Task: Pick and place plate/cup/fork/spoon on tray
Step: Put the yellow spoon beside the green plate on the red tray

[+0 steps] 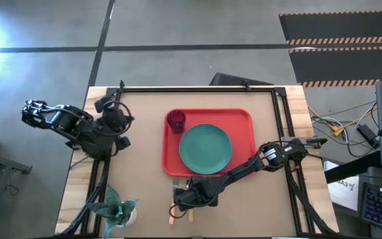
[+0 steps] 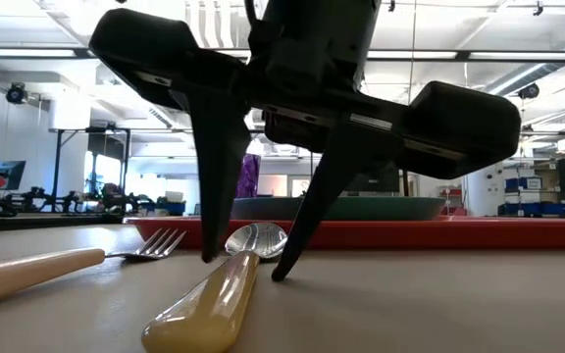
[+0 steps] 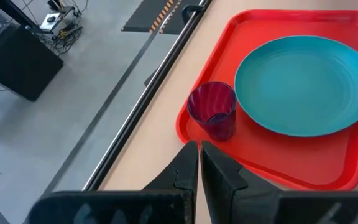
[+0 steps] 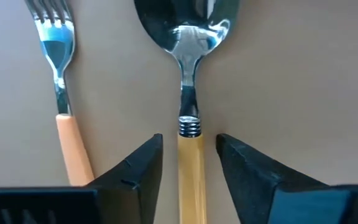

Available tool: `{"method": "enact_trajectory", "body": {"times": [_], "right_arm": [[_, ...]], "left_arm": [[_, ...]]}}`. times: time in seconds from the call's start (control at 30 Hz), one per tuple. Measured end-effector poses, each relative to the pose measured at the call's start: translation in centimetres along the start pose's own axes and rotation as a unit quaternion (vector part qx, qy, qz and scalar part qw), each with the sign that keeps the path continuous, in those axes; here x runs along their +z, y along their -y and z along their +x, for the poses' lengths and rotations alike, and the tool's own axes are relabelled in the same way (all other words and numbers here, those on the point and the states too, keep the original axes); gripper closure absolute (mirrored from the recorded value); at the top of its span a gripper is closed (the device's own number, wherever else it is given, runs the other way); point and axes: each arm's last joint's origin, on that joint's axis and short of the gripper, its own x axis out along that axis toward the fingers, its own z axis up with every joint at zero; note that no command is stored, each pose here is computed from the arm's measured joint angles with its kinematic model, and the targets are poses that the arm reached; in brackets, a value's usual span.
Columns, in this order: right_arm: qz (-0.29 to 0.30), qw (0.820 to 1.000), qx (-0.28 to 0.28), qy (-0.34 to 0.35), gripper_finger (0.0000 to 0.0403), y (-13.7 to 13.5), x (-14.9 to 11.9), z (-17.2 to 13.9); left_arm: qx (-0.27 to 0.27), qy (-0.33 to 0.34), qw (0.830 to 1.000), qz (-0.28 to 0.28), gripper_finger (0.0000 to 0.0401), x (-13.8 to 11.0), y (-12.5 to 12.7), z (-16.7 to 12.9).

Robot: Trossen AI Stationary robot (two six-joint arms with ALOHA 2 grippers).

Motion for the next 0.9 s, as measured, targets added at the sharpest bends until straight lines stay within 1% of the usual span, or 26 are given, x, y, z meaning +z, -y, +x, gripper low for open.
{"method": "enact_trajectory", "body": {"times": [0.23,0.37,0.53,0.8,0.9], "right_arm": [[-0.021,1.0,-0.016,-0.015,0.0284,0.4,0.0,0.4],[-0.03,0.998,-0.043,-0.036,0.0287,0.9,0.0,0.6],[-0.047,0.996,-0.072,-0.038,0.0287,1.4,0.0,0.4],[-0.068,0.995,-0.069,-0.038,0.0286,1.4,0.0,0.5],[-0.067,0.995,-0.069,-0.038,0.0288,1.4,0.0,0.5]], "left_arm": [[-0.003,0.005,1.0,-0.006,0.0401,-0.1,-0.4,-0.3],[-0.003,0.004,1.0,-0.007,0.0401,-0.1,-0.3,-0.2],[-0.009,0.0,1.0,-0.006,0.0401,-0.1,-0.2,-0.2],[-0.011,-0.002,1.0,-0.005,0.0401,-0.1,-0.2,-0.2],[-0.011,-0.002,1.0,-0.004,0.0401,-0.1,-0.1,-0.1]]}}
